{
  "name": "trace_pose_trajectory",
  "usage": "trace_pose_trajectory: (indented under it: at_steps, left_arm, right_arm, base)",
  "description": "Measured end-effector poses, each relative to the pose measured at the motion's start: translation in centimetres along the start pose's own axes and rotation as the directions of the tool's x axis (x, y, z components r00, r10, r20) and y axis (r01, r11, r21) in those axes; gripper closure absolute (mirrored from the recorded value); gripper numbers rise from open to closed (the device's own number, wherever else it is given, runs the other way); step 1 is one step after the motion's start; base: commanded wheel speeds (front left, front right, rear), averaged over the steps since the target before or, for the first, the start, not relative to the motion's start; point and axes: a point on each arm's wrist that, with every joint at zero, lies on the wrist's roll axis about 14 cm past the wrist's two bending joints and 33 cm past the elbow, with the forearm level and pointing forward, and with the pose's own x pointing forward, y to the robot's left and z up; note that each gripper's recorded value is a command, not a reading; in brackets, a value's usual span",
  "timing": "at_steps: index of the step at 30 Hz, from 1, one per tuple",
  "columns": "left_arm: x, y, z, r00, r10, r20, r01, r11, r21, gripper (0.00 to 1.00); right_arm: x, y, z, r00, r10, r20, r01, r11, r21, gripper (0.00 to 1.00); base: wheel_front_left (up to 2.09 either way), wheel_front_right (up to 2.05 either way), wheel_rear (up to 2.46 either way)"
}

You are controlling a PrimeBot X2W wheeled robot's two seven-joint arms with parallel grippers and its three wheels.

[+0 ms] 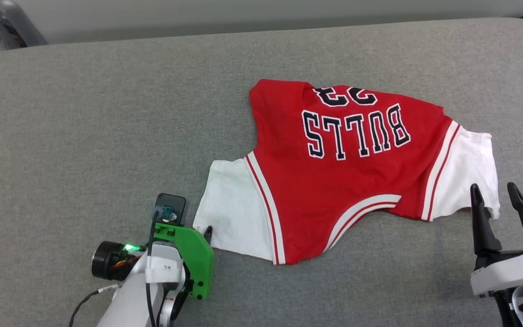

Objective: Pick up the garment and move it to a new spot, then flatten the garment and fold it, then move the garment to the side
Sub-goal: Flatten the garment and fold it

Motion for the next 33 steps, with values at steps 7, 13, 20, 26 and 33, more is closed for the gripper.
trace_pose_trajectory:
  at_steps: [7,13,20,26,33]
  left_arm:
    - [-0.7,0.4,0.6,0.999,0.009,0.037,-0.008,0.999,-0.033,1.00]
    - [-2.2,2.7,1.2,0.988,0.093,0.125,-0.082,0.992,-0.093,1.00]
    - [-5.1,5.7,4.0,0.938,0.196,0.285,-0.158,0.976,-0.151,1.00]
    - [-7.4,6.8,6.1,0.893,0.232,0.387,-0.156,0.963,-0.218,1.00]
    - [-7.4,6.4,5.7,0.904,0.204,0.375,-0.103,0.957,-0.273,1.00]
  right_arm:
    - [-0.1,0.1,0.1,1.000,0.006,0.002,-0.006,1.000,-0.003,0.00]
    - [-0.2,0.4,0.3,1.000,0.023,-0.009,-0.023,1.000,-0.016,0.00]
    - [-0.9,0.1,-1.7,0.987,0.033,-0.155,-0.041,0.998,-0.051,0.00]
    - [-1.2,-0.5,-4.1,0.931,0.021,-0.365,-0.053,0.996,-0.078,0.00]
    - [-1.1,-2.1,-6.3,0.803,-0.025,-0.596,-0.026,0.997,-0.078,0.00]
  base:
    - [0.00,0.00,0.00]
    - [0.00,0.00,0.00]
    - [0.00,0.00,0.00]
    - [0.00,0.00,0.00]
    - [0.00,0.00,0.00]
